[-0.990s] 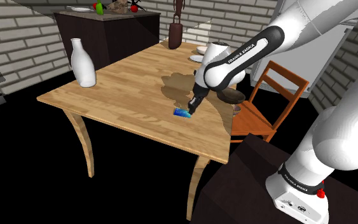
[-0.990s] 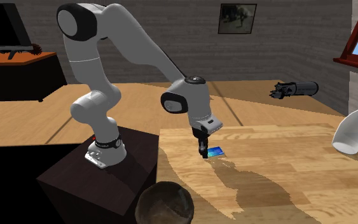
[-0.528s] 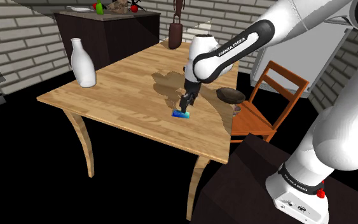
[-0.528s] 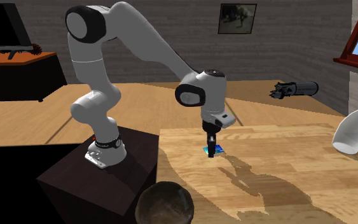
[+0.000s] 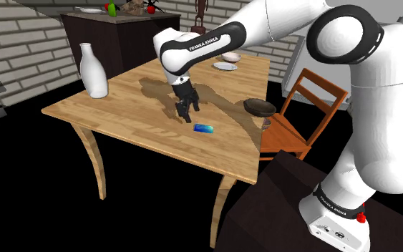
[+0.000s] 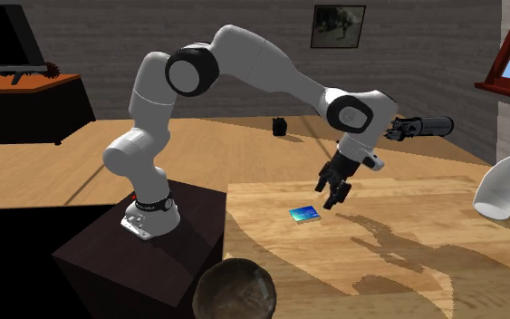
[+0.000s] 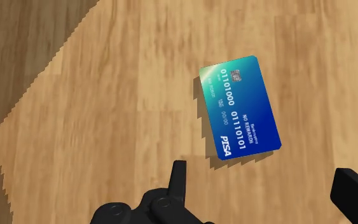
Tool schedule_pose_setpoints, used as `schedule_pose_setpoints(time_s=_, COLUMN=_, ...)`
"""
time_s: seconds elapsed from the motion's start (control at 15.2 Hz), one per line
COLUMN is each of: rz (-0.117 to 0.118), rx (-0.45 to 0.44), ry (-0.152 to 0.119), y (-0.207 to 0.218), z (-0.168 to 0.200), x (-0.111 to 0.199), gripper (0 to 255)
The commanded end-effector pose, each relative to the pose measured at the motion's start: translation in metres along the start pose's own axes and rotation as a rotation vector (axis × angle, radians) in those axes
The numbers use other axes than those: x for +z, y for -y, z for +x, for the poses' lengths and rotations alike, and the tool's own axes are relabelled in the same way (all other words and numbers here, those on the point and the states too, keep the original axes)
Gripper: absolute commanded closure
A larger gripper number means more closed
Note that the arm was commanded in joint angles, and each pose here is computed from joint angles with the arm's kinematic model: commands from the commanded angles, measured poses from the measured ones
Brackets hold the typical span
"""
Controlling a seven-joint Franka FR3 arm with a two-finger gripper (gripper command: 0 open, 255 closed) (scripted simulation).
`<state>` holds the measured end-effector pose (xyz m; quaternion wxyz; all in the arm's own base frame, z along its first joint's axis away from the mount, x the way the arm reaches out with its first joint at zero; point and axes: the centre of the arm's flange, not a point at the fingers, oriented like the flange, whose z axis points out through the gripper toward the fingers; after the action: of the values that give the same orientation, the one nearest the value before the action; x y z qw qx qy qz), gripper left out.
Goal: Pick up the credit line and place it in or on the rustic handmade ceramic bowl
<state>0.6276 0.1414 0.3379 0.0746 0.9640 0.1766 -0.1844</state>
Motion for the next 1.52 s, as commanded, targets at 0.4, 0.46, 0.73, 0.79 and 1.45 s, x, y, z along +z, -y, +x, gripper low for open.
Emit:
schedule_pose_setpoints(time_s=0.4, rz=-0.006, rx=-0.005, ry=0.025, y=0.002, z=0.005, x=0.036, gripper=0)
schedule_pose_setpoints(time_s=0.46, rz=-0.006, rx=-0.005, ry=0.025, y=0.002, z=0.005, x=0.036, gripper=0)
schedule_pose_setpoints(time_s=0.73, rz=-0.006, rx=-0.005, ry=0.025, y=0.002, z=0.005, x=0.036, gripper=0)
schedule_pose_setpoints(time_s=0.79, rz=-0.006, rx=-0.005, ry=0.025, y=0.002, z=0.005, x=0.036, gripper=0)
schedule_pose_setpoints(time_s=1.45, rz=-0.006, rx=-0.005, ry=0.025, y=0.002, z=0.005, x=0.036, gripper=255)
